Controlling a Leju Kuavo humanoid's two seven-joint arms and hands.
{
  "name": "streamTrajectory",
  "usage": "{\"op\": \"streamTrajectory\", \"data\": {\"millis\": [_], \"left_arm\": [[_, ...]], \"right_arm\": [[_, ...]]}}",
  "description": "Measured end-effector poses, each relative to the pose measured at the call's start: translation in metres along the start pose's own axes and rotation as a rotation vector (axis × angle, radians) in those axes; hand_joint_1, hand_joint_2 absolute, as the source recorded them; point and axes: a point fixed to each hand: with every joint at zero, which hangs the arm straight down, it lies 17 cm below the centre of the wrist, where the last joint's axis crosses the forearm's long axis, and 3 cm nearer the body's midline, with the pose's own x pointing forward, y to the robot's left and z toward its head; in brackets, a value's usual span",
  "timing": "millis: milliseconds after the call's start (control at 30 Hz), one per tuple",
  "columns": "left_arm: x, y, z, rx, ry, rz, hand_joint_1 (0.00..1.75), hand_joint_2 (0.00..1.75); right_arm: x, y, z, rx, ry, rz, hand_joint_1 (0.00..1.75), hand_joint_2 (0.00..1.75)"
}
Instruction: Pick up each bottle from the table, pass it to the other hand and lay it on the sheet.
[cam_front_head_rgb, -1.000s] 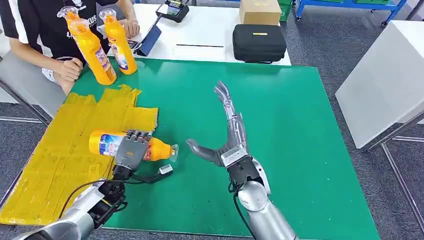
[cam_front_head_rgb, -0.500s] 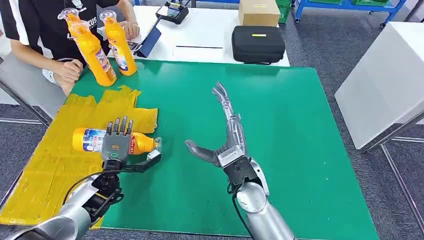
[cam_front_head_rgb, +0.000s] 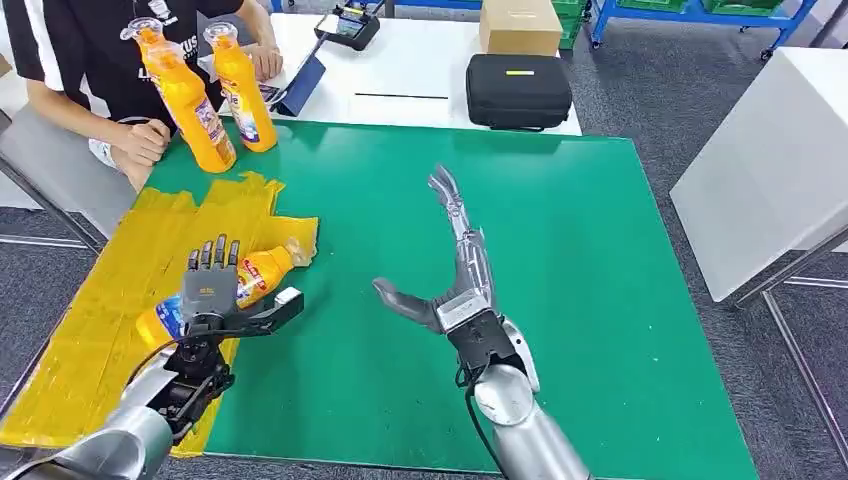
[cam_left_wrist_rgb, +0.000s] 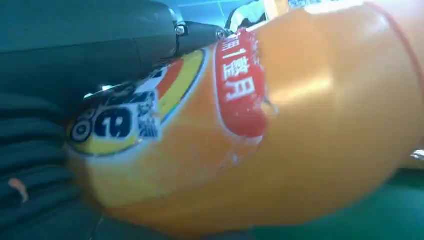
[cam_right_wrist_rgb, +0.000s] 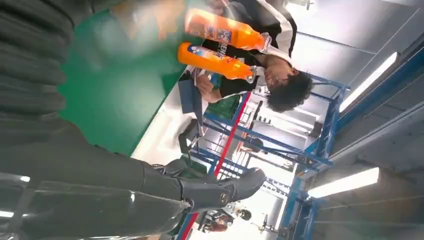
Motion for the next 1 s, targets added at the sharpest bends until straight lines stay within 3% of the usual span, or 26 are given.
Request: {"op": "streamTrajectory", "data": {"millis": [467, 700, 1000], "left_arm": [[0.005, -0.005, 0.003, -0.015, 0.000, 0.034, 0.00, 0.00], [0.038, -0.001, 0.004, -0.029, -0.118, 0.158, 0.00, 0.00], [0.062, 0.015, 0.007, 0.034, -0.175, 0.240, 0.00, 0.00]], "right_arm": [[-0.001, 0.000, 0.001, -0.001, 0.004, -0.001, 0.00, 1.75], [-0.002, -0.002, 0.001, -0.010, 0.003, 0.003, 0.00, 1.75], [-0.005, -0.007, 0.002, -0.031, 0.009, 0.003, 0.00, 1.75]]}}
